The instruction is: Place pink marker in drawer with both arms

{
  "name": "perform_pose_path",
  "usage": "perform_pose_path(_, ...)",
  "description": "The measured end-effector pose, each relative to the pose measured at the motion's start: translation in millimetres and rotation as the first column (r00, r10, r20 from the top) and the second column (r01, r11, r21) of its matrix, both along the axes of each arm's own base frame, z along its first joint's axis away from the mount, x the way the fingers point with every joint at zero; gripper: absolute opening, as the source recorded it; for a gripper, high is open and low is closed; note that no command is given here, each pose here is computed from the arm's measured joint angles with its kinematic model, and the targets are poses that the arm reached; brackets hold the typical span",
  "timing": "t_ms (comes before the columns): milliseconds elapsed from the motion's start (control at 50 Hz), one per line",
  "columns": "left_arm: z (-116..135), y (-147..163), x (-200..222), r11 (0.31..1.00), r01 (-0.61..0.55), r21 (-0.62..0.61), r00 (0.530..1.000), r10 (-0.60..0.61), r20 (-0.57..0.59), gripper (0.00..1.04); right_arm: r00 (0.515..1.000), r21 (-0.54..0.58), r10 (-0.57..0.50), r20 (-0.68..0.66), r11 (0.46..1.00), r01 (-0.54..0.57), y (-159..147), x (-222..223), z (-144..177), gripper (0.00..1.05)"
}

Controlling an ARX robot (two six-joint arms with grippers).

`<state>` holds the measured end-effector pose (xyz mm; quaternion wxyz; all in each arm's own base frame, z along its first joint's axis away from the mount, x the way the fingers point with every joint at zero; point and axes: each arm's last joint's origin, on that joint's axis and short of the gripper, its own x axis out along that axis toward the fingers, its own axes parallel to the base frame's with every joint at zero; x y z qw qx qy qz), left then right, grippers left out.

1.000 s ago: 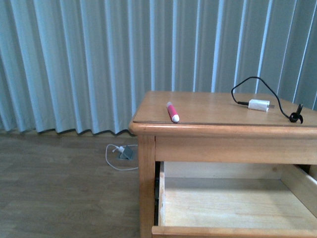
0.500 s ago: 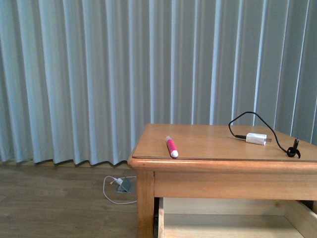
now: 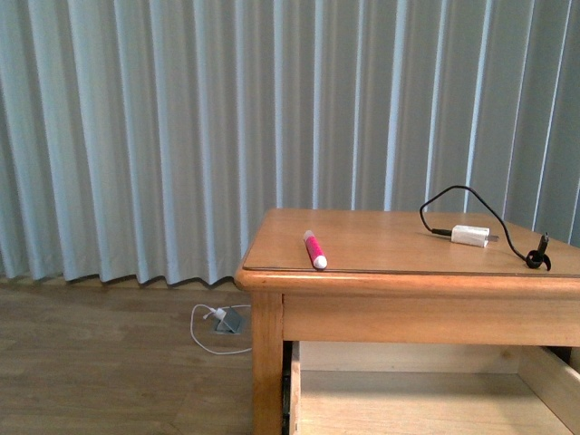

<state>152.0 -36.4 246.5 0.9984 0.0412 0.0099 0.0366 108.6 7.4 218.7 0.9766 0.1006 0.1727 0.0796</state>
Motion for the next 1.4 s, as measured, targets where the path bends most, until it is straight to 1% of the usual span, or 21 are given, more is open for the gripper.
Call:
perform_pose_path(140,31.7,-24.9,48.7,0.993,0.112,0.034,0.994,-0.112,0.005,0.99,1.0,0.0,0.0,0.0,1.0,0.0,0.0,0.0,0.0,0.96)
perform_pose_path(260,45.1,-55.1,98.5,0.98,0.191,0.059,0.982,-0.19,-0.022,0.99,1.0,0.0,0.0,0.0,1.0,0.0,0.0,0.0,0.0,0.96)
perform_pose_path(360,49.6,-77.2,131.5,0.973,0.22,0.066,0.975,-0.217,-0.04,0.99,1.0,0.0,0.0,0.0,1.0,0.0,0.0,0.0,0.0,0.96)
perform_pose_path(500,44.5,-109.7,172.8,0.964,0.252,0.083,0.966,-0.246,-0.075,0.99,1.0,0.0,0.0,0.0,1.0,0.0,0.0,0.0,0.0,0.96)
perform_pose_path(660,22.2,-147.2,221.0,0.957,0.273,0.099,0.955,-0.258,-0.146,0.99,1.0,0.0,0.0,0.0,1.0,0.0,0.0,0.0,0.0,0.96)
perform_pose_path(840,7.5,-169.8,263.9,0.965,0.252,0.075,0.953,-0.235,-0.191,0.99,1.0,0.0,0.0,0.0,1.0,0.0,0.0,0.0,0.0,0.96)
perform_pose_path(1040,0.7,-184.2,291.9,0.962,0.267,0.053,0.94,-0.248,-0.233,0.99,1.0,0.0,0.0,0.0,1.0,0.0,0.0,0.0,0.0,0.96)
perform_pose_path(1180,-4.1,-190.9,299.1,0.958,0.284,0.052,0.926,-0.26,-0.274,0.99,1.0,0.0,0.0,0.0,1.0,0.0,0.0,0.0,0.0,0.96)
perform_pose_path(1260,-1.2,-192.7,299.7,0.957,0.284,0.058,0.921,-0.255,-0.293,0.99,1.0,0.0,0.0,0.0,1.0,0.0,0.0,0.0,0.0,0.96)
perform_pose_path(1300,-0.7,-192.9,299.6,0.957,0.283,0.061,0.919,-0.252,-0.304,0.96,1.0,0.0,0.0,0.0,1.0,0.0,0.0,0.0,0.0,0.96)
perform_pose_path(1400,0.0,-193.3,299.0,0.959,0.274,0.069,0.916,-0.238,-0.324,0.8,1.0,0.0,0.0,0.0,1.0,0.0,0.0,0.0,0.0,0.96)
